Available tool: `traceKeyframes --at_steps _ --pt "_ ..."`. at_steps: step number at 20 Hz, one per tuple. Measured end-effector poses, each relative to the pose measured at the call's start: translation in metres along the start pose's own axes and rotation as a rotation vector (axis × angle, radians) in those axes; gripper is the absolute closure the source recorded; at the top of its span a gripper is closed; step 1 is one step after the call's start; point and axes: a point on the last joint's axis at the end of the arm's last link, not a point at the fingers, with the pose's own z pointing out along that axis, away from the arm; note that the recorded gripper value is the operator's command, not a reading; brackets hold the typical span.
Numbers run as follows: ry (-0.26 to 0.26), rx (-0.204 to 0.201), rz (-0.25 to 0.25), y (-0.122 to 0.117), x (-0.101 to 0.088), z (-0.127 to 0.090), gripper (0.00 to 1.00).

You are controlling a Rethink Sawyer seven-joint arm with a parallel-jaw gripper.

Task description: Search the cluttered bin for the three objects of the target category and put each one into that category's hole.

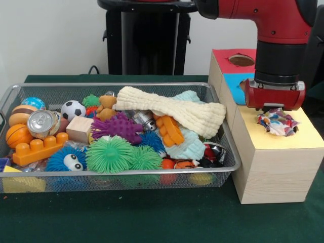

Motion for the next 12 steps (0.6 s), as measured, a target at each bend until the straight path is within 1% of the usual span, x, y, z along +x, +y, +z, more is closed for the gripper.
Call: traceKeyframes --at_steps 7,12 --pt "0.0 -0.001 0.001 -0.0003 -0.0008 0.0022 1.0" --pt "-0.01 -0.001 0.0 0.0 -0.001 0.0034 1.0"
